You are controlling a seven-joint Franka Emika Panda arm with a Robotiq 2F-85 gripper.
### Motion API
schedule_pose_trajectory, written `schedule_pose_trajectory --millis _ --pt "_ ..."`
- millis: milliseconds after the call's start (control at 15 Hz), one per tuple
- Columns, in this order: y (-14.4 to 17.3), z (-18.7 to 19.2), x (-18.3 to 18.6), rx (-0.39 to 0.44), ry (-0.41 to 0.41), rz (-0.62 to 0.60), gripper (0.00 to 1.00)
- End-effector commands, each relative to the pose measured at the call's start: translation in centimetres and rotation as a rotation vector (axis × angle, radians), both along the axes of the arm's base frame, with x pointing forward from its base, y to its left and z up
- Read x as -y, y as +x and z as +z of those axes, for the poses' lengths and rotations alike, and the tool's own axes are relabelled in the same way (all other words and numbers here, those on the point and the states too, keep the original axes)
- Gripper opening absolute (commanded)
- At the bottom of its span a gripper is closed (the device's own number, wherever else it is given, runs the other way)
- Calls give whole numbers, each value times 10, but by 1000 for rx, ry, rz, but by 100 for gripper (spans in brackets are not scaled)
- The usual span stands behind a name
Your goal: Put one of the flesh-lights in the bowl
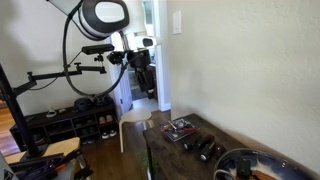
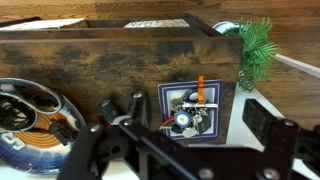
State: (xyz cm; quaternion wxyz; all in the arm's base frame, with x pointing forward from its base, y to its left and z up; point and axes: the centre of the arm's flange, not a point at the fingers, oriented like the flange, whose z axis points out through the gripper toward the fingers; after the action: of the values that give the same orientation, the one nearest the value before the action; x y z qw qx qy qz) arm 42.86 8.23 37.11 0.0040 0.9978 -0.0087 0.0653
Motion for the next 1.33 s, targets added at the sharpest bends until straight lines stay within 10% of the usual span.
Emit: schedule_pose_trajectory --millis 0,1267 --pt "7 -1 2 -6 -2 4 100" --pt "87 -73 41 27 -36 7 100"
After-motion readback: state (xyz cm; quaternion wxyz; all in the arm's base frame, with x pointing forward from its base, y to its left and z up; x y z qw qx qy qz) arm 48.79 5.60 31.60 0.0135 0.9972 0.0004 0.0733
